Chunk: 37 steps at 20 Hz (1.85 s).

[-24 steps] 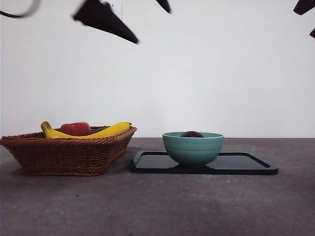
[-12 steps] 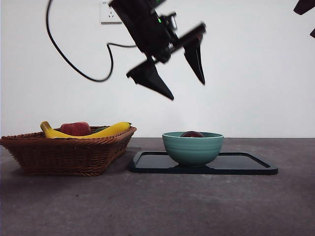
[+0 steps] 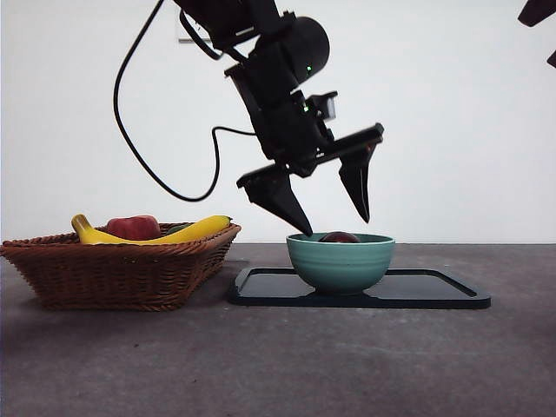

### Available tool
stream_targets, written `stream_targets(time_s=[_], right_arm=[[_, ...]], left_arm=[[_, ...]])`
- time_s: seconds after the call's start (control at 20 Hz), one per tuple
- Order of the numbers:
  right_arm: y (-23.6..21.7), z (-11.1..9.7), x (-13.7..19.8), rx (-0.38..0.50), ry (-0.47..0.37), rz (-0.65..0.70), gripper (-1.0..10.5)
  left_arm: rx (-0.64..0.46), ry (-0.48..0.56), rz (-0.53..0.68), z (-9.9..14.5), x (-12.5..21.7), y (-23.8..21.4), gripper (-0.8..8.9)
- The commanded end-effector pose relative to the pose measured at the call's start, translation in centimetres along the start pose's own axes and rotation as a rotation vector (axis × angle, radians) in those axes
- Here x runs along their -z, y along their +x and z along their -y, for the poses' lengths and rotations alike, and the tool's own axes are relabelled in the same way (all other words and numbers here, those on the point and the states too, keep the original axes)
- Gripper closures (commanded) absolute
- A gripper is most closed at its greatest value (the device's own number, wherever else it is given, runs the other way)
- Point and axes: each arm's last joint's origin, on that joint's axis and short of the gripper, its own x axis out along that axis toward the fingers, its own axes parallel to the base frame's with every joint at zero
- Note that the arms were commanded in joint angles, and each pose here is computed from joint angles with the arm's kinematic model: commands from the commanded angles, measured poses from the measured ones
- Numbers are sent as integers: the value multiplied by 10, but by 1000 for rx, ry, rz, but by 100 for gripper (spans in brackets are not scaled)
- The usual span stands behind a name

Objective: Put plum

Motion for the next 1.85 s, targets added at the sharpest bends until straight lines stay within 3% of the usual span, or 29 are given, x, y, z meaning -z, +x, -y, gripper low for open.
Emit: stream_targets(time_s=[0.05,0.85,1.0,1.25,1.55,1.85], right_arm=[[0,-1,-2,-6,-1,5,740],[0,-1,-2,1,-20,8,740],[0,-1,-2,1,-20,8,740],[0,-1,-2,1,-21,7,740],[0,-1,-2,1,-20,7,740],[0,-1,-2,1,-20,7,740]], left_arm=[[3,29,-12,4,1,15,408],[-19,72,-50,11,10,31,416],[-19,73,-52,11,10,31,569],[-17,73,-48,11,9,29,599],[6,89,70,21,-14,-16,599],[26,139,254,32,-34,-114,598]])
